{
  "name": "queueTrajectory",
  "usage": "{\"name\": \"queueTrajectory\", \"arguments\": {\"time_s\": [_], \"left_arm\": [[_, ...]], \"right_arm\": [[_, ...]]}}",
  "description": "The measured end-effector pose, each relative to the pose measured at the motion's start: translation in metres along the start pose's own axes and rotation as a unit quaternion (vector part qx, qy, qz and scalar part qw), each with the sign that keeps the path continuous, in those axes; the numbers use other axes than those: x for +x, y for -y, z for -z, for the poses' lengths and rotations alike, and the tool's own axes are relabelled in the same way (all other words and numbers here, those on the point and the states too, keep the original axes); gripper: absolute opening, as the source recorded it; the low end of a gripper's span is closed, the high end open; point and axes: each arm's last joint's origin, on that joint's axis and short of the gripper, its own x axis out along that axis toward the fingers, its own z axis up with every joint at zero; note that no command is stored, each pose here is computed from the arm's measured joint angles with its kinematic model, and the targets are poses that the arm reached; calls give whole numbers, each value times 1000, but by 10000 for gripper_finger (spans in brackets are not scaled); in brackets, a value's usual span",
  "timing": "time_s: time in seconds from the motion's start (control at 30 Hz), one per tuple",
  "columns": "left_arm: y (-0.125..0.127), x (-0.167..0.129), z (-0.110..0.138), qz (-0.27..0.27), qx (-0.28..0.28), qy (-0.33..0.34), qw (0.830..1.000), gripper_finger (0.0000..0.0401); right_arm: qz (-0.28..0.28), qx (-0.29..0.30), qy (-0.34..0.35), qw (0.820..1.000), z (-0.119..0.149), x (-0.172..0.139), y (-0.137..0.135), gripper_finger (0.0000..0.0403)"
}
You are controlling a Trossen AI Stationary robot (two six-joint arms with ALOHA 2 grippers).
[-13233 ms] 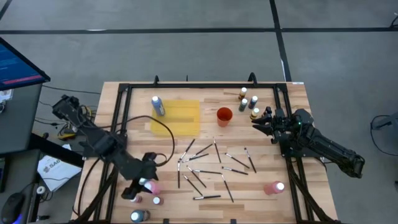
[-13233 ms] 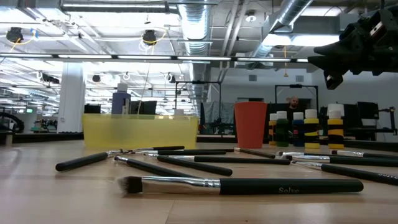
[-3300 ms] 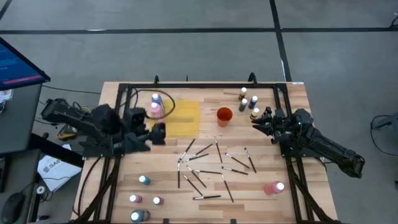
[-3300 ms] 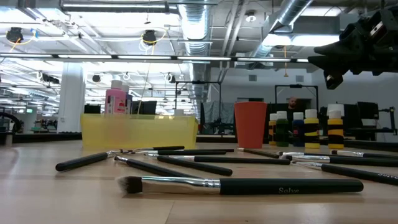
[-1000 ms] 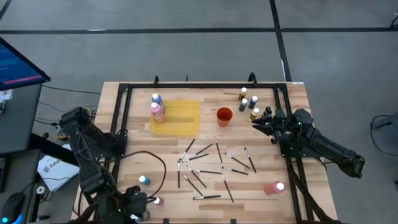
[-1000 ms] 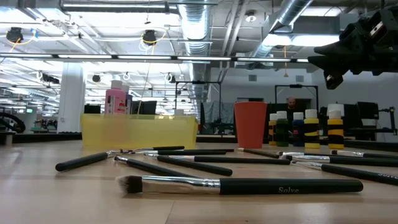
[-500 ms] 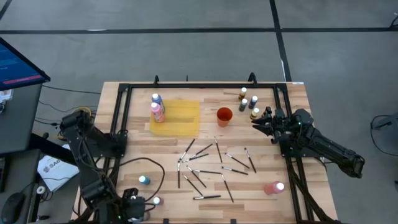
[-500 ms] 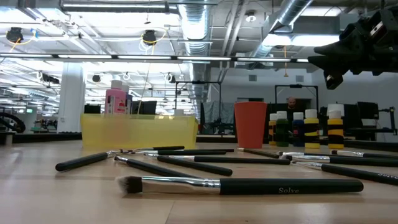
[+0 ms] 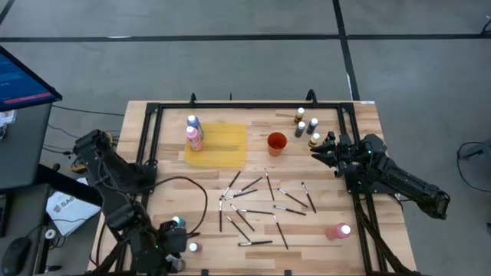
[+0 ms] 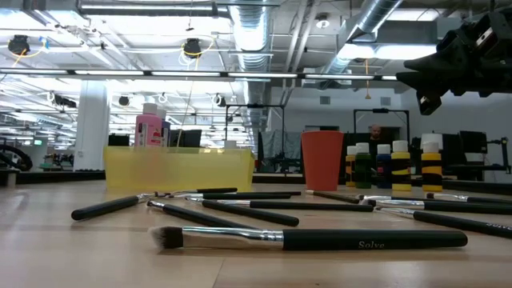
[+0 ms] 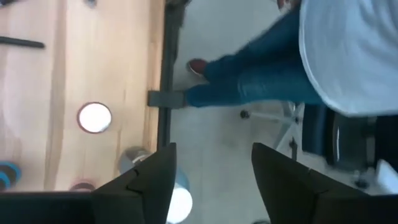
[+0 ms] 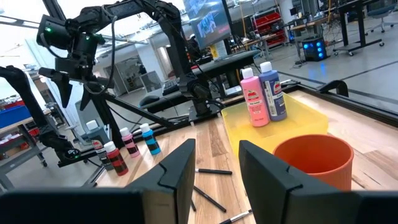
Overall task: Pick & Place Paint Supplies
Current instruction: Put the black paint bottle into the yellow bin
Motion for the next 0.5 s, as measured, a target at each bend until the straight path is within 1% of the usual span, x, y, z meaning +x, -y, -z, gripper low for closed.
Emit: {"name": "queueTrajectory", "arguments": {"time_s": [0.13,0.2,0.37,0.5], "left_arm": [[1,0,3,2,26,-8,1000,225],[1,0,6,-4,40,-14,999,227],[-2,-1,17,-39,55,-36,997,227],[3,-2,25,-38,68,-33,996,227]], "right_arm": [[0,0,0,1000,0,0,0,120],[0,0,0,1000,0,0,0,120],[0,0,0,1000,0,0,0,120],[0,0,0,1000,0,0,0,120]]}}
